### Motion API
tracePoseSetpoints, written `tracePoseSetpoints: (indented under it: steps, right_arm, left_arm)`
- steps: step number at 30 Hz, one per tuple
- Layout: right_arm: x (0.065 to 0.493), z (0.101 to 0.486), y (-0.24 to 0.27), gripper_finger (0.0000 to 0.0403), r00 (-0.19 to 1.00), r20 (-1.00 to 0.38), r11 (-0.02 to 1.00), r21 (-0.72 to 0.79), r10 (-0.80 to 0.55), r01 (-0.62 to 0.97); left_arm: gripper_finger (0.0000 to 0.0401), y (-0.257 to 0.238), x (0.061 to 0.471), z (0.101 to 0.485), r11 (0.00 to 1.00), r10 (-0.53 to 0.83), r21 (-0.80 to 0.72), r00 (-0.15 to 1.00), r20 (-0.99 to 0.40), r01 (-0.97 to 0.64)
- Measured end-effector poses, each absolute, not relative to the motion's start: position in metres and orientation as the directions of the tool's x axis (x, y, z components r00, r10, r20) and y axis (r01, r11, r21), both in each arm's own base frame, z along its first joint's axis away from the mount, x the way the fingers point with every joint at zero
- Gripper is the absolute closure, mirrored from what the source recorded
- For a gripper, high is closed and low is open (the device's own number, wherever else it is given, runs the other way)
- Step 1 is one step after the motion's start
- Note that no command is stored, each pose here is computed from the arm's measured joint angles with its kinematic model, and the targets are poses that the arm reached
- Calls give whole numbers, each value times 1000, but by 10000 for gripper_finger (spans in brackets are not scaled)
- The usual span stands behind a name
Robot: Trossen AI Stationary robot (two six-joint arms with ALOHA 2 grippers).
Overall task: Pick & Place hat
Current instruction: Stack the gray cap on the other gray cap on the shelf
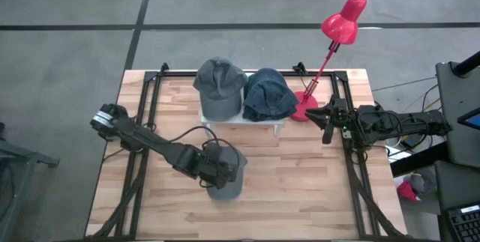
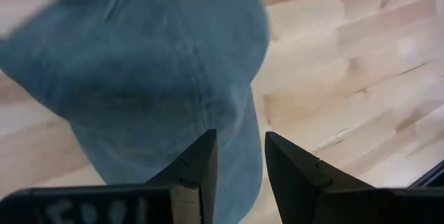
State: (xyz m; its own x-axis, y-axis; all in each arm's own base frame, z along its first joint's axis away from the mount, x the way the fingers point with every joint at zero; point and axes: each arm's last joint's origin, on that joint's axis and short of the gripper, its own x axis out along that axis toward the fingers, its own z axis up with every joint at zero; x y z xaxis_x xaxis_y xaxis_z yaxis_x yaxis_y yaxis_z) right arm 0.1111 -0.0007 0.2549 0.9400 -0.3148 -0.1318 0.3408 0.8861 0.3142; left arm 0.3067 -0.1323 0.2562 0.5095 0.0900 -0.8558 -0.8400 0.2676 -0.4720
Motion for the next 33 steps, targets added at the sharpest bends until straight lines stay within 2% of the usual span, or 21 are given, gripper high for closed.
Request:
tracePoseSetpoints:
  steps: [4, 14, 22, 26, 33]
  right_arm:
    - [111, 254, -1, 335, 939, -137, 886, 311, -315, 343]
    - [111, 254, -1, 320, 939, -137, 886, 311, -315, 342]
    - [111, 254, -1, 314, 939, -138, 886, 311, -315, 343]
    - [111, 254, -1, 319, 939, -139, 886, 311, -315, 343]
    - [111, 253, -1, 333, 936, -154, 887, 303, -315, 349]
  left_arm:
    - [288, -137, 306, 254, 234, 55, -496, 521, -852, -836]
    - [291, -144, 307, 271, 110, 209, -603, 611, -763, -790]
    - [310, -142, 309, 286, 37, 247, -638, 626, -740, -769]
    - [319, -144, 307, 293, 18, 262, -575, 559, -787, -818]
    - [328, -153, 317, 308, -3, 333, -360, 339, -880, -933]
